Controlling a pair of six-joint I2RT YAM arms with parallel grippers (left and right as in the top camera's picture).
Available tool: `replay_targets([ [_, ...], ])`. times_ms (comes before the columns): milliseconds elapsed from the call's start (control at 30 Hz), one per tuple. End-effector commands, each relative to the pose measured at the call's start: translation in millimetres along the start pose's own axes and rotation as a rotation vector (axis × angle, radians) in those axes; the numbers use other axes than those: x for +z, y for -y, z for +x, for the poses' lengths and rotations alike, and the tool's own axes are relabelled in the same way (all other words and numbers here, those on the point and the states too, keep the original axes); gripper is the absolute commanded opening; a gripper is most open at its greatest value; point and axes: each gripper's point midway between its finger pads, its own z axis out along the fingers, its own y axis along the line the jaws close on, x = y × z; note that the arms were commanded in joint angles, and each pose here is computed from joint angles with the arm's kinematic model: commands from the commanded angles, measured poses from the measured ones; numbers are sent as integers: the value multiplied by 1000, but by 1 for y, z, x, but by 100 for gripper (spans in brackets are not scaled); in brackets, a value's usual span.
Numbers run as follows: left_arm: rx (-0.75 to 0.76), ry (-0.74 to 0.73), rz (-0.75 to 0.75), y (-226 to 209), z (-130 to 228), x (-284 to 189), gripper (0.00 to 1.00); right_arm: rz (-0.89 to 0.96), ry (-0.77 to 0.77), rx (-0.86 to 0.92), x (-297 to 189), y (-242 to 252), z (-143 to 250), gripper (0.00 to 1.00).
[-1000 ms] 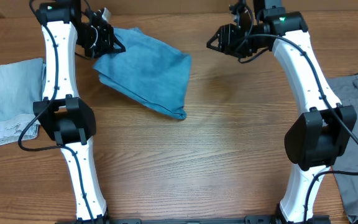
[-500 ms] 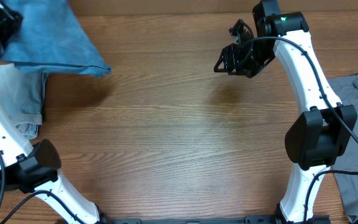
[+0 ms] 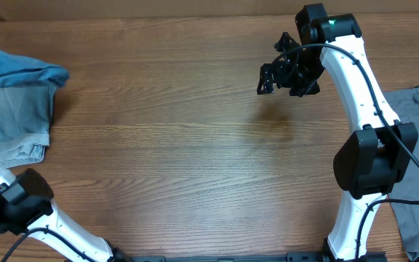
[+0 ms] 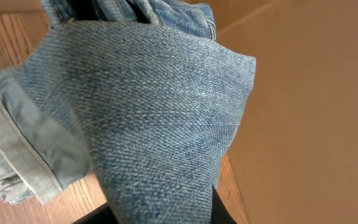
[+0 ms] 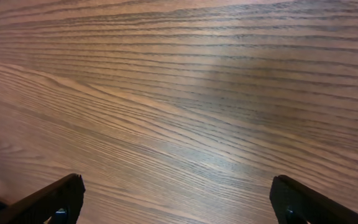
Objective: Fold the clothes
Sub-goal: 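Lift the bundle and carry it left with the left gripper, then lower the bundle onto the left jeans stack and release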
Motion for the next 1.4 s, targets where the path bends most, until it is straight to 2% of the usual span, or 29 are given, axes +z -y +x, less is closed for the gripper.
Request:
replay_targets([
  [0, -166, 12, -25, -9, -12, 40, 4, 7, 12, 0, -2, 4, -3, 100],
  [100, -179, 25, -2, -10, -25, 69, 4, 8, 12, 0, -2, 4, -3, 100],
  [233, -153, 50, 6, -15, -37, 84, 4, 8, 13, 0, -2, 4, -3, 100],
  [333, -98, 35, -6, -20, -35, 98, 4, 8, 12, 0, -2, 4, -3, 100],
  [600, -115, -41, -130, -62, -22, 135, 4, 8, 12, 0, -2, 4, -3, 100],
  [800, -149, -70, -204, -93, -24, 128, 4, 7, 13, 0, -2, 4, -3, 100],
  [967, -155, -126, -390, -130, -4, 114, 4, 8, 12, 0, -2, 4, -3, 100],
  [1267, -135, -181, -570, -163, 15, 94, 4, 7, 12, 0, -2, 4, -3, 100],
  [1300, -131, -178, -583, -165, 15, 93, 5, 7, 13, 0, -2, 4, -3, 100],
  [1333, -118, -174, -591, -166, 14, 92, 13, 8, 13, 0, -2, 4, -3, 100],
  [1367, -99, -173, -594, -167, 13, 92, 32, 7, 12, 0, -2, 4, -3, 100],
])
